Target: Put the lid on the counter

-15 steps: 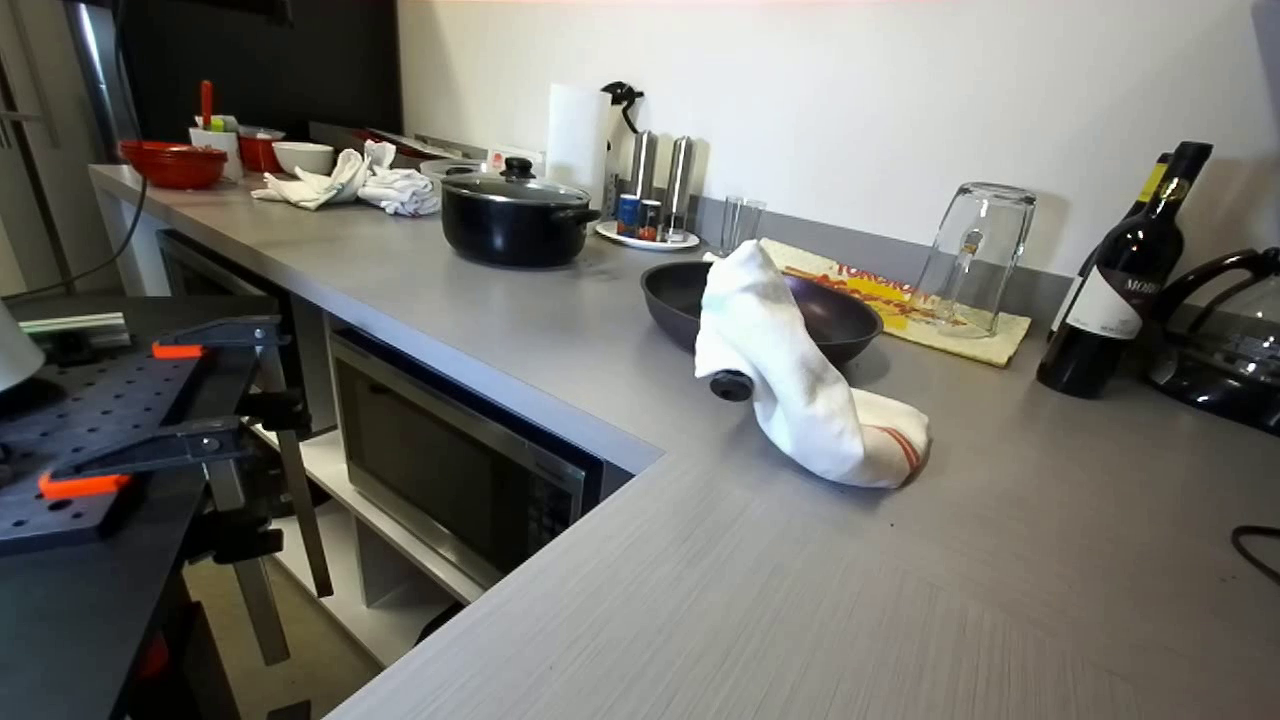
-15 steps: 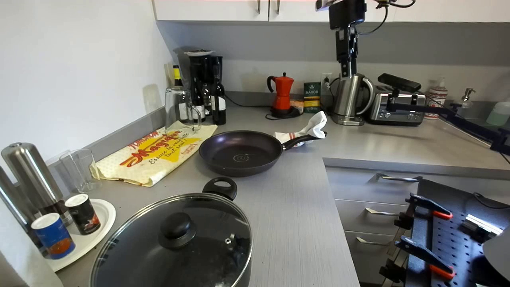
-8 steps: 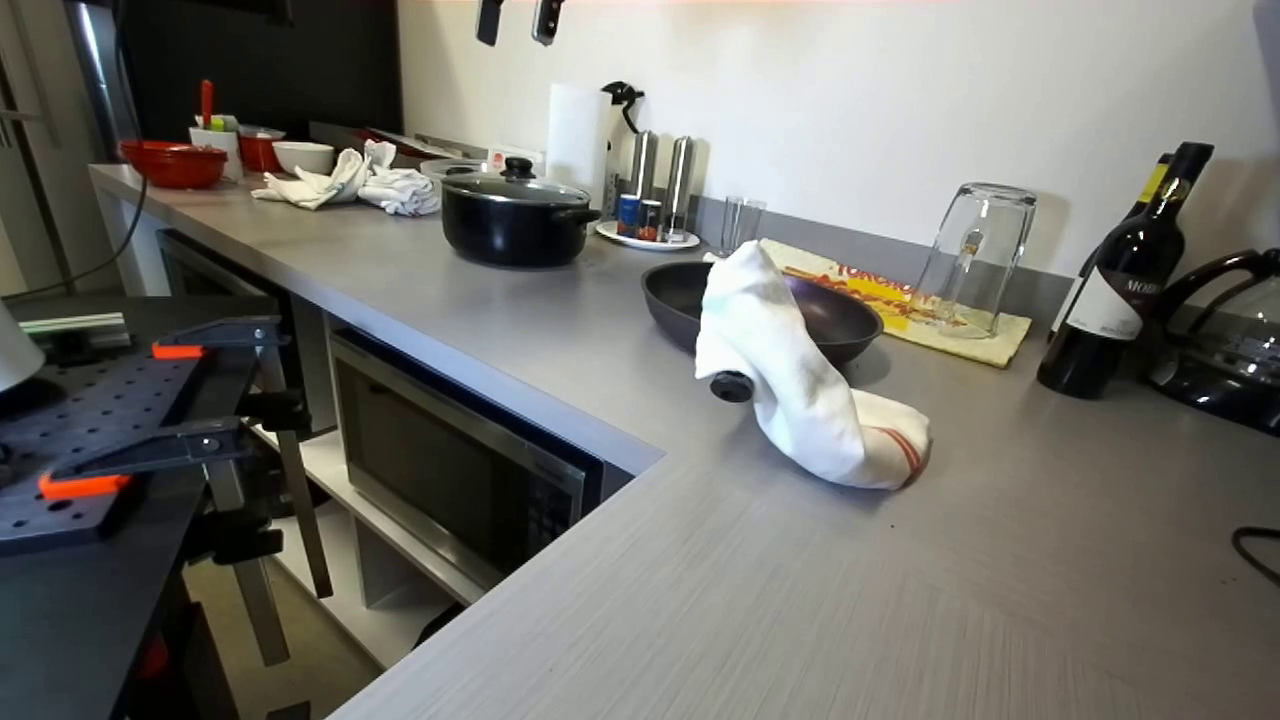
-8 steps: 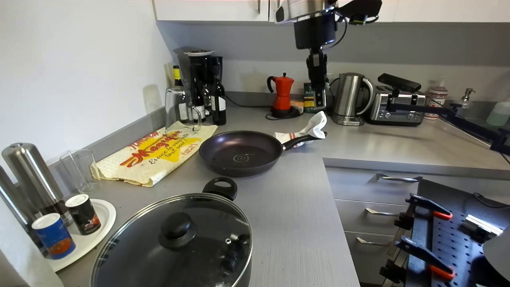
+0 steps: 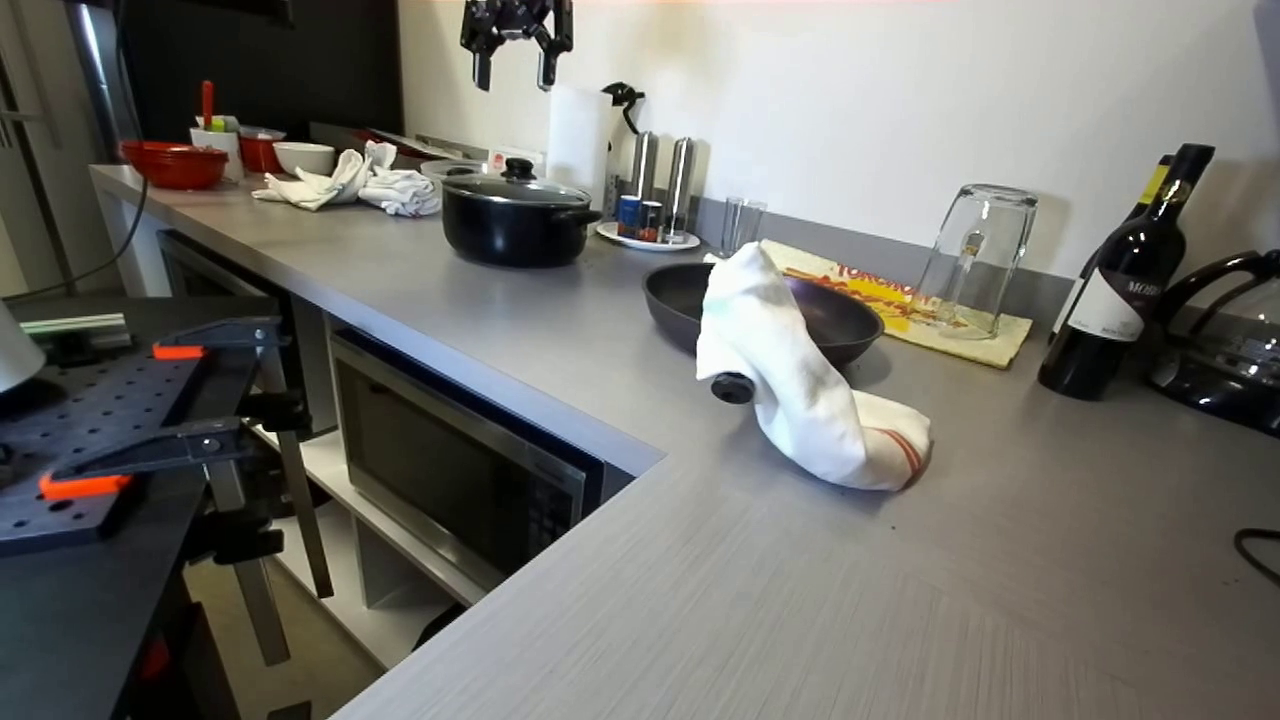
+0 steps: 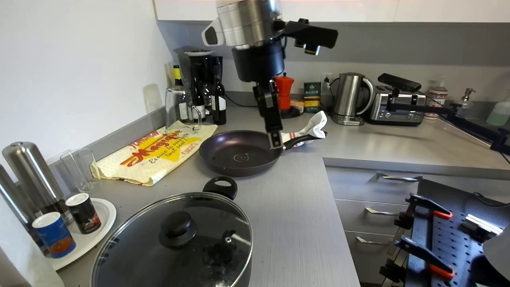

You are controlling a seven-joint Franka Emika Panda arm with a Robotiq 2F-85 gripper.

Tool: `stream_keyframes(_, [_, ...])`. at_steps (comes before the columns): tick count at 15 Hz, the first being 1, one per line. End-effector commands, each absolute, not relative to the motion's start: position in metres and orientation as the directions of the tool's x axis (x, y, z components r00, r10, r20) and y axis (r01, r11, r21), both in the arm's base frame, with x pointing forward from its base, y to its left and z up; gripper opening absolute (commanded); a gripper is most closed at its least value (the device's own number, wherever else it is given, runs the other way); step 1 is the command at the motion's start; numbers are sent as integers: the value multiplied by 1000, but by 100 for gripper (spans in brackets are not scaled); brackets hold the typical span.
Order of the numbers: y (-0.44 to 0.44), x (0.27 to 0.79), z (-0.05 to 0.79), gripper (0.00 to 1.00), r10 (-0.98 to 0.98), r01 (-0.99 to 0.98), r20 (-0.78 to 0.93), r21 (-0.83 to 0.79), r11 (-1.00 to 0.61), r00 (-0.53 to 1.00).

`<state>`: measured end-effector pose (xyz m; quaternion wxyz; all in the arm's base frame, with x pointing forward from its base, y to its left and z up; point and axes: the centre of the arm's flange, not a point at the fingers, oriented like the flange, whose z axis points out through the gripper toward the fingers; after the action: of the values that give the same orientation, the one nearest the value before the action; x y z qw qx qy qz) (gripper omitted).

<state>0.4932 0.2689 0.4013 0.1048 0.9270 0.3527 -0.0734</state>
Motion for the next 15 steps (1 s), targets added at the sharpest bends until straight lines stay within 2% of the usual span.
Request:
stream_keyframes(1, [298,557,384,100,693,723,-207,162,-672,691])
stream_keyframes(7, [317,616,352,100,767,782,-152,114,-613,623])
stream_keyframes(15, [368,592,336,100,845,860,-162,73,-504,509])
